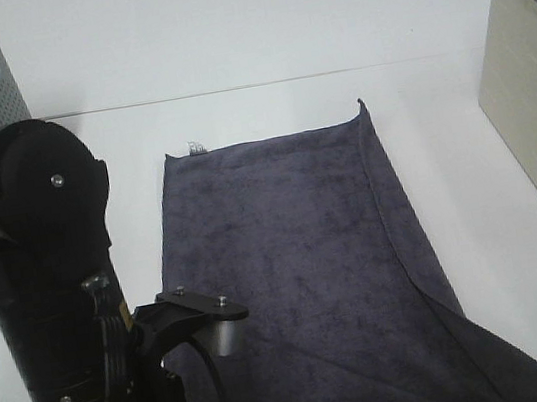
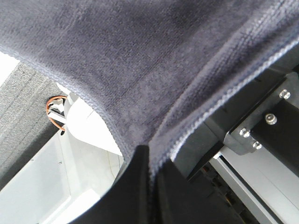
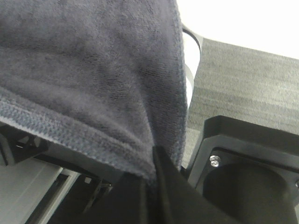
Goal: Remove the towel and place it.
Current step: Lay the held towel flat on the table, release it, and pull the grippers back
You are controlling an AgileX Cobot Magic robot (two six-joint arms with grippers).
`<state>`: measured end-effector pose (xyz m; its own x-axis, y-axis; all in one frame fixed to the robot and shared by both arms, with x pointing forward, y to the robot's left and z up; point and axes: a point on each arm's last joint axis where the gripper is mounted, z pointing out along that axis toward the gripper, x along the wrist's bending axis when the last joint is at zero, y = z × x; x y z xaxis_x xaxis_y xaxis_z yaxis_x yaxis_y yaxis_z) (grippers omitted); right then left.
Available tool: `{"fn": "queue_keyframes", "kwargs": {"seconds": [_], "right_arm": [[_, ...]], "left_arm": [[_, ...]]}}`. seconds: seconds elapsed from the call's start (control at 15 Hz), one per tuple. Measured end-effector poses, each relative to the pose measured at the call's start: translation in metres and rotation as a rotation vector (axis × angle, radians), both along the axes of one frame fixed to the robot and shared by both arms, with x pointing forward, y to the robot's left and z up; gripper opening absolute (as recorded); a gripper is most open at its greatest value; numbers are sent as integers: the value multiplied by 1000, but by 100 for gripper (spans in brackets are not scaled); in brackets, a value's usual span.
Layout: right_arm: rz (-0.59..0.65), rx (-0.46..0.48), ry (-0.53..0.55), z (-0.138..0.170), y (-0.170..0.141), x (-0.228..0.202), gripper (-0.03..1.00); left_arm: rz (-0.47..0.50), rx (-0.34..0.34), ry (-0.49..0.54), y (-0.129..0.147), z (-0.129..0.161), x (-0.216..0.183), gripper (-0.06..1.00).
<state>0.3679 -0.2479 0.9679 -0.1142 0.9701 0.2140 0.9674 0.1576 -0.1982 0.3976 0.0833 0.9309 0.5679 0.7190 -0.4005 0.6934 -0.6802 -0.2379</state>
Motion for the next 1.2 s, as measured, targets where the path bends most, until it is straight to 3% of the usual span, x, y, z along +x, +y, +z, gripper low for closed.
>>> {"fn": "queue_keyframes", "kwargs": {"seconds": [0.53,0.93,1.2], "right_arm": [[-20,-5,161,-31,5,15,2],[-12,1,187,-35,6,17,2],[-24,17,191,-35,8,17,4]], "left_arm": [[-12,48,55,-8,-24,7,0],[-5,6,64,-21,-22,7,0],[-29,-6,69,-31,-21,-5,17]]}}
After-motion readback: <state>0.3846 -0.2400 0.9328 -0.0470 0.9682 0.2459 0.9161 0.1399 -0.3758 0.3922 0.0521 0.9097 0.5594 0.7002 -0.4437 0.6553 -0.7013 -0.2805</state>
